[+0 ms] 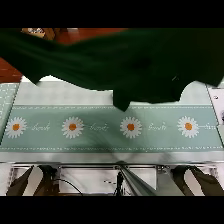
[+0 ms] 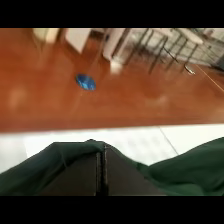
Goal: Fold the shirts.
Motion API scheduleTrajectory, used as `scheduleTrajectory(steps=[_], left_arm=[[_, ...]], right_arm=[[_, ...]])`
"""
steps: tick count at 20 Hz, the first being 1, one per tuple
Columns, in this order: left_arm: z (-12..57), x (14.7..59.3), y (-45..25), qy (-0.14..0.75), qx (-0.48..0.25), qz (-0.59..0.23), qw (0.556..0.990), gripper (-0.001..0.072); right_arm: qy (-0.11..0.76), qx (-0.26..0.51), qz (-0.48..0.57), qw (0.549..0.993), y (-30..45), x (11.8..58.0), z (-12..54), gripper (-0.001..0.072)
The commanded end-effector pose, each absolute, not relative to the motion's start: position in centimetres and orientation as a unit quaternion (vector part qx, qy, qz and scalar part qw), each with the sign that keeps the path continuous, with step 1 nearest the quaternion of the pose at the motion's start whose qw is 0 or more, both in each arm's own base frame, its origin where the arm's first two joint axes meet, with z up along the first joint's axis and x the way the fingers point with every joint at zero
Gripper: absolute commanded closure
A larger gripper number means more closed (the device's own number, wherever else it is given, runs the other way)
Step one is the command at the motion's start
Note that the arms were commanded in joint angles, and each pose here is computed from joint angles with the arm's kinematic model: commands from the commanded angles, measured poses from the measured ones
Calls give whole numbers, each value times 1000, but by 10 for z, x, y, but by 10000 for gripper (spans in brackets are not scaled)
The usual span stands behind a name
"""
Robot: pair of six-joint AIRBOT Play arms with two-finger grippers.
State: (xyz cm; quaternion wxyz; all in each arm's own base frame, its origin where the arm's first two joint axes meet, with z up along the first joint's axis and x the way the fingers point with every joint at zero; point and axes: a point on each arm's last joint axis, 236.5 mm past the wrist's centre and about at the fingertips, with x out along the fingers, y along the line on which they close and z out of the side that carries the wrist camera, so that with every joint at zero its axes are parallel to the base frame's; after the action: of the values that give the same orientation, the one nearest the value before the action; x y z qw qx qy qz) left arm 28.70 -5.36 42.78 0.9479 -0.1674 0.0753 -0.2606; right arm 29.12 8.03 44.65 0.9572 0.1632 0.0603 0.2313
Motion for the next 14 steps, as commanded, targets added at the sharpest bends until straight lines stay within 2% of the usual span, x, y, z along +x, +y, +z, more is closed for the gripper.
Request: scheduleTrajectory(steps=[1, 6, 10, 14], left_arm=[[496, 232, -88, 16, -97, -226, 969, 683], [482, 178, -96, 89, 7, -125, 988, 683], [445, 154, -73, 171, 34, -45, 984, 683], [405, 174, -54, 245, -12, -62, 967, 683]], right_arm=[[20, 118, 175, 977, 67, 262, 488, 691], [25, 57, 138, 988, 66, 225, 504, 690], [17, 9, 42, 999, 34, 199, 516, 691], [211, 10, -8, 977, -4, 218, 428, 691]])
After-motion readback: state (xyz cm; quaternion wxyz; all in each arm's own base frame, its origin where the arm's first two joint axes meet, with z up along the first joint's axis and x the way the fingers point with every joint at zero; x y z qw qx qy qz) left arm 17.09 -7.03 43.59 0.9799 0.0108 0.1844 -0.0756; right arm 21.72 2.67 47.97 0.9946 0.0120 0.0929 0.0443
